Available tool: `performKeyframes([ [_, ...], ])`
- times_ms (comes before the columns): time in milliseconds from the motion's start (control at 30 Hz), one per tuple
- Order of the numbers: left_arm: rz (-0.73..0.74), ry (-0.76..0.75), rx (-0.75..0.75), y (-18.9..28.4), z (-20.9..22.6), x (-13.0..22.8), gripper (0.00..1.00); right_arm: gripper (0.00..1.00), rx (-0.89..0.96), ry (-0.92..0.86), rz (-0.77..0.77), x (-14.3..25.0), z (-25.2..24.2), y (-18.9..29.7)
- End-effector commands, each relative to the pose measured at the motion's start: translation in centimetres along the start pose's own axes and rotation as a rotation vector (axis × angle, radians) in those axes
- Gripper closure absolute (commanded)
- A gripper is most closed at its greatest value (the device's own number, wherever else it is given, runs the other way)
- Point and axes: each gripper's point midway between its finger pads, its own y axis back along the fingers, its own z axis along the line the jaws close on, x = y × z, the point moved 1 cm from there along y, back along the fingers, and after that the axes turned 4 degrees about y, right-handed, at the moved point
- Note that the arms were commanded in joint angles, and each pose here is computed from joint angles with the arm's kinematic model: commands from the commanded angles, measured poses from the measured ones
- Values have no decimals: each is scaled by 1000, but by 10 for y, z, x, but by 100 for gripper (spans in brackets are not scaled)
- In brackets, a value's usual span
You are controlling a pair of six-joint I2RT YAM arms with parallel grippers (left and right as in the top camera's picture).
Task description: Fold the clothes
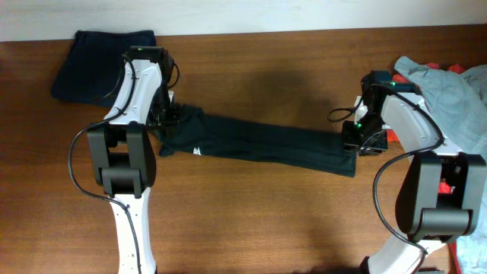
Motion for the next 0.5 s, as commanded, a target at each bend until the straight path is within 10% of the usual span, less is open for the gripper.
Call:
performKeyframes([
  [0, -36, 14, 14, 12, 9, -6, 60, 37, -4, -9, 24, 3, 0, -6],
  [300, -216, 13, 177, 76, -11, -27, 55, 38, -264, 67, -74, -23, 44, 19],
  [400, -247, -2, 241, 80, -24, -34, 59, 62, -261, 93, -79, -23, 44, 16],
  [467, -246, -10, 260, 77, -30, -36, 82, 93, -261, 96, -77, -22, 44, 13],
])
